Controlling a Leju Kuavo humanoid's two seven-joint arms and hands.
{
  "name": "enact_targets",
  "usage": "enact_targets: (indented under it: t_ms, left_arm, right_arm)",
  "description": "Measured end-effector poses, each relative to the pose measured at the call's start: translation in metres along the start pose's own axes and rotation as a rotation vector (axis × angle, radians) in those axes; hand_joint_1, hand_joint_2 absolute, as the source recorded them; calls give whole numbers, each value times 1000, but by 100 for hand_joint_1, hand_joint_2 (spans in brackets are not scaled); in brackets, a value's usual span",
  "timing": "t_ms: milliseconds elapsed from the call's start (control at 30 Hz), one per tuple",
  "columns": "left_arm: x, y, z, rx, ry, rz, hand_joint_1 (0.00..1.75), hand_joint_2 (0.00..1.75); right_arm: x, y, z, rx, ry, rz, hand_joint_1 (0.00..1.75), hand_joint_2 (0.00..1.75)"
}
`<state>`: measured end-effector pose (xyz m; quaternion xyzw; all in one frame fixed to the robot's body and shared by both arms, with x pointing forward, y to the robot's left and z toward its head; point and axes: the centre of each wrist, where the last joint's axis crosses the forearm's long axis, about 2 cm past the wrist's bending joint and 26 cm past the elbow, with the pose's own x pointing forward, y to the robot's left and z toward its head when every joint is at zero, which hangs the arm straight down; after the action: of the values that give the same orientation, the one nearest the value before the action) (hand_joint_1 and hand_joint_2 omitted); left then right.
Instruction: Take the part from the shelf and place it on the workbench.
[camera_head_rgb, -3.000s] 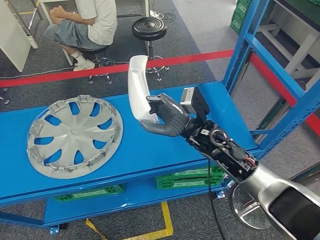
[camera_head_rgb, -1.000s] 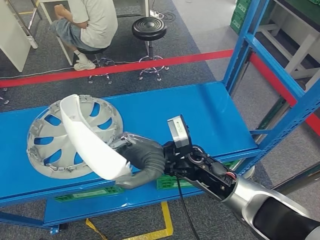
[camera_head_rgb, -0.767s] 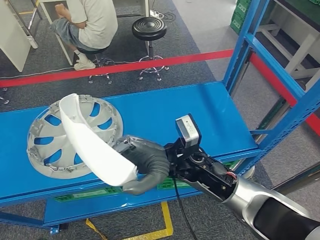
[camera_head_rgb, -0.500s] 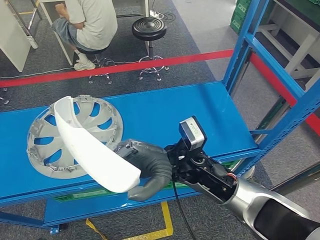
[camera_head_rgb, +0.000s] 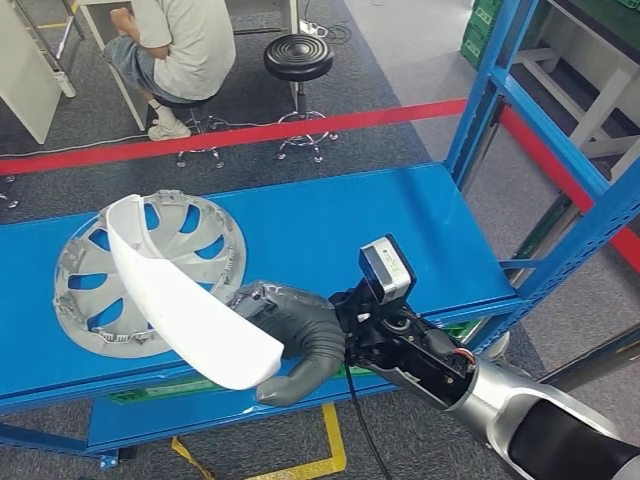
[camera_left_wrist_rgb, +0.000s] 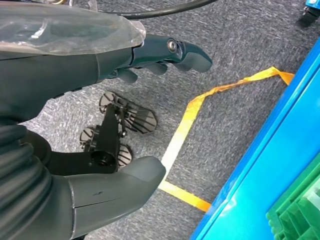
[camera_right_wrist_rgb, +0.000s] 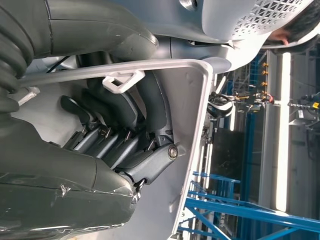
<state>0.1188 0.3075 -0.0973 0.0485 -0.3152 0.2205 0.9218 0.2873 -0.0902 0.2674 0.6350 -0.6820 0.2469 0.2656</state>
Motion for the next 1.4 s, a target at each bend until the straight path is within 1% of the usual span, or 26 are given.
enact_targets:
  t_ms: [1400]
  left_arm:
    - [-4,1,2,12,23,6,0,175]
  right_arm:
    - [0,0,0,-28,-17,-23,166,175]
